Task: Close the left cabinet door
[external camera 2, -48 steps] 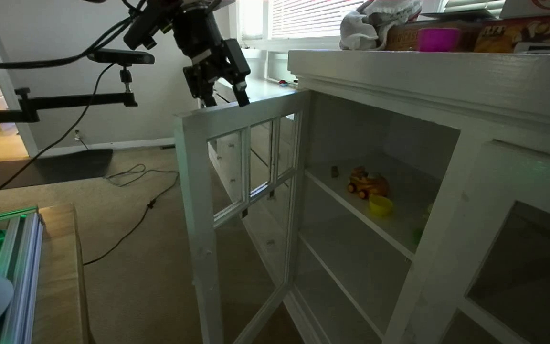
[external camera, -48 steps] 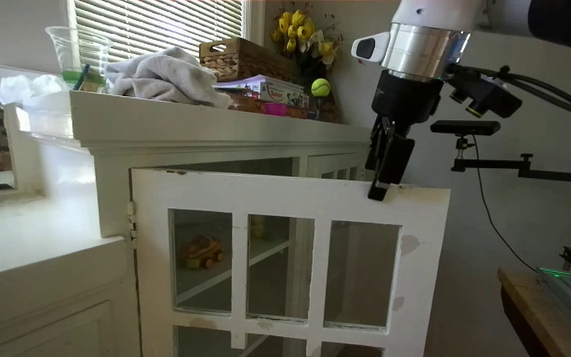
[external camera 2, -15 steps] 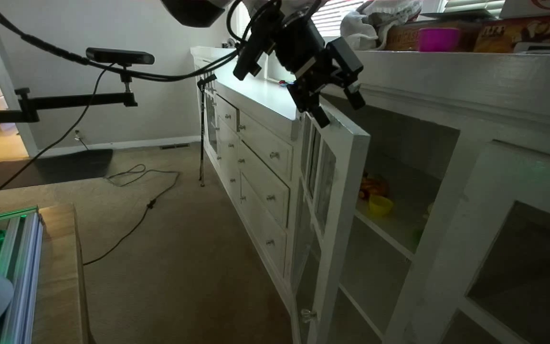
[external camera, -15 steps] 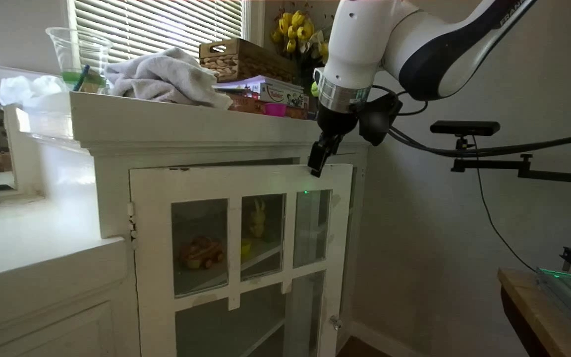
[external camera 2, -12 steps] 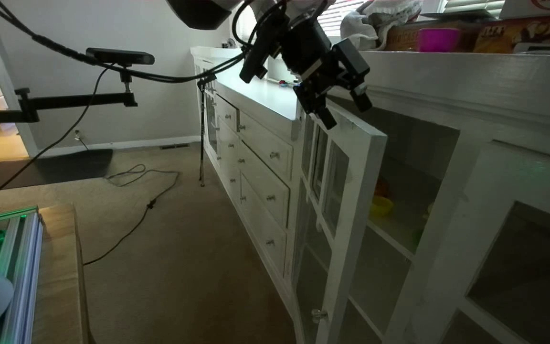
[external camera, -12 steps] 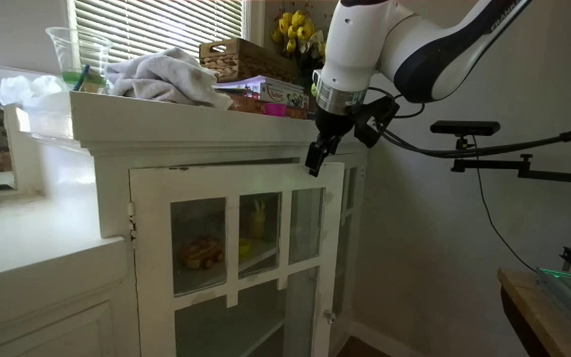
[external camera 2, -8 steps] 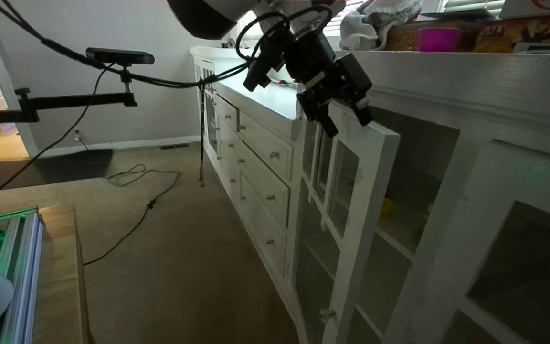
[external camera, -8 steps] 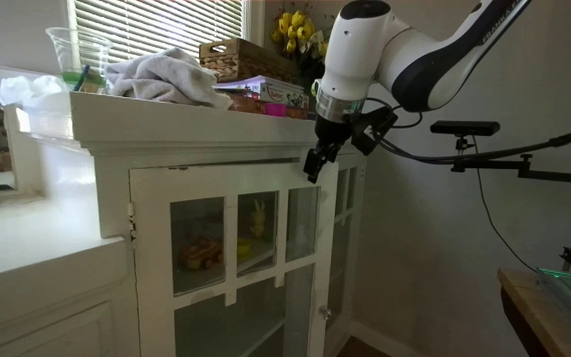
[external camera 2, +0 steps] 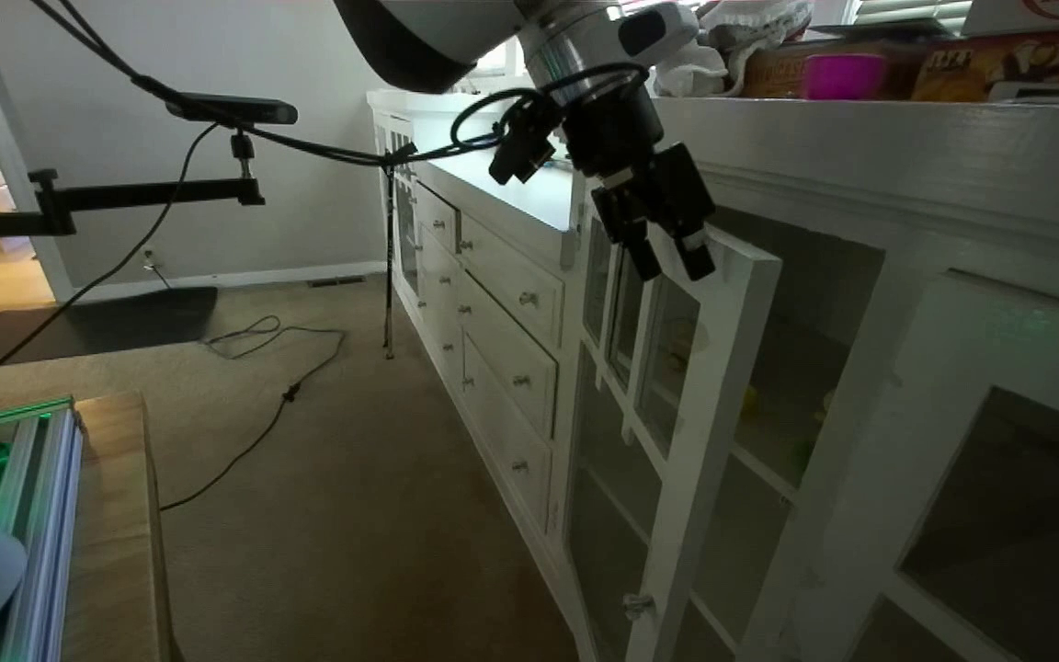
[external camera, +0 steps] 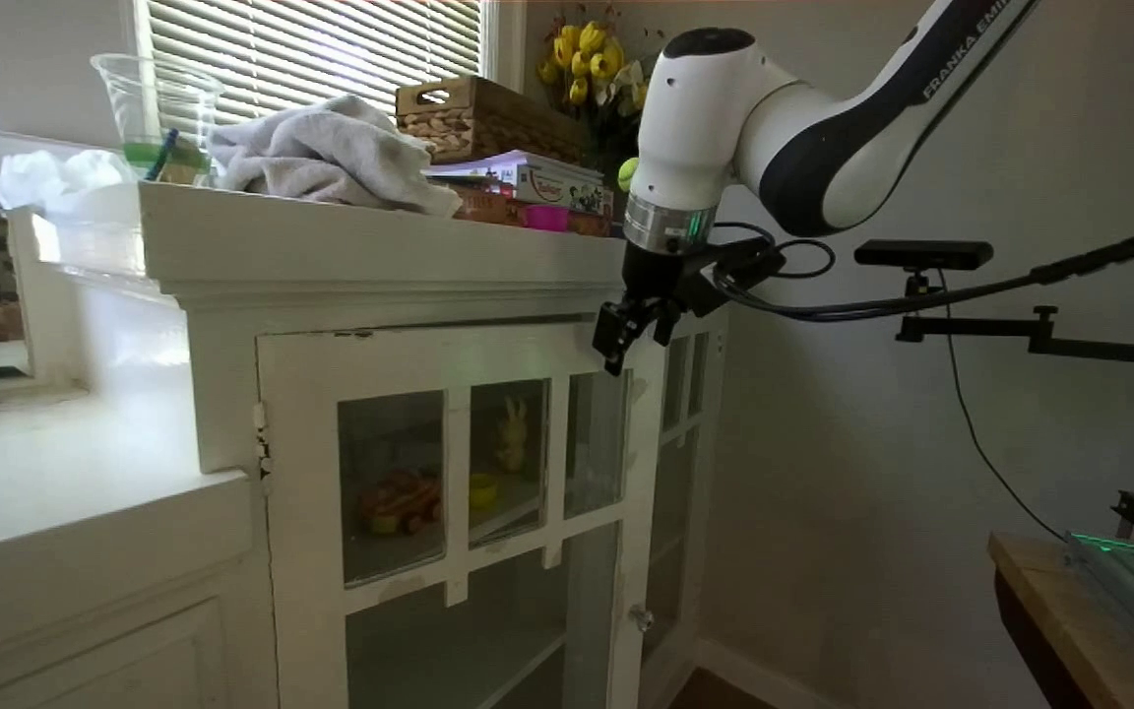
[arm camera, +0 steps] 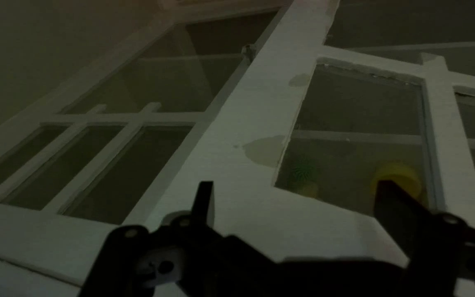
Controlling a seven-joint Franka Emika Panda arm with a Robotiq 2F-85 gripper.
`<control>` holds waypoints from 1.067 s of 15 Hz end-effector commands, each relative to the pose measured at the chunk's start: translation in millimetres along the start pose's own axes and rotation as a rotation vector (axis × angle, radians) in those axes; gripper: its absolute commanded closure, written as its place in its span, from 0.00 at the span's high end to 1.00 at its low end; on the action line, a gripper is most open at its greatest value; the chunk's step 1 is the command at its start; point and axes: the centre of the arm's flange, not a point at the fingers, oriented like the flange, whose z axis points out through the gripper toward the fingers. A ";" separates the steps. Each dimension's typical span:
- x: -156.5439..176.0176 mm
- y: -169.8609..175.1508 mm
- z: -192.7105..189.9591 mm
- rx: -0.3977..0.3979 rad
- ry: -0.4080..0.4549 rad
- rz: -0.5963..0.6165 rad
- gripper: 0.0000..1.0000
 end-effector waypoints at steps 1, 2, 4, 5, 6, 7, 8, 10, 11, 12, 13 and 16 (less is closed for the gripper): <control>8.4 -5.8 14.6 0.052 -0.039 0.064 1.00; 10.7 -6.5 16.4 0.063 -0.038 0.068 1.00; 18.9 -8.5 18.1 0.091 -0.017 0.063 1.00; 23.0 -9.3 18.1 0.102 -0.006 0.059 1.00; 27.5 -10.5 18.7 0.115 0.012 0.050 1.00; 31.4 -11.9 18.7 0.126 0.017 0.048 1.00; 37.6 -13.2 17.8 0.137 0.032 0.048 1.00; 46.8 -15.2 18.6 0.152 0.047 0.045 1.00; 51.2 -15.7 19.9 0.157 0.058 0.041 1.00; 55.9 -15.9 21.6 0.161 0.070 0.037 1.00; 59.9 -15.6 23.0 0.161 0.076 0.031 1.00; 73.9 -14.8 30.1 0.162 0.102 0.019 1.00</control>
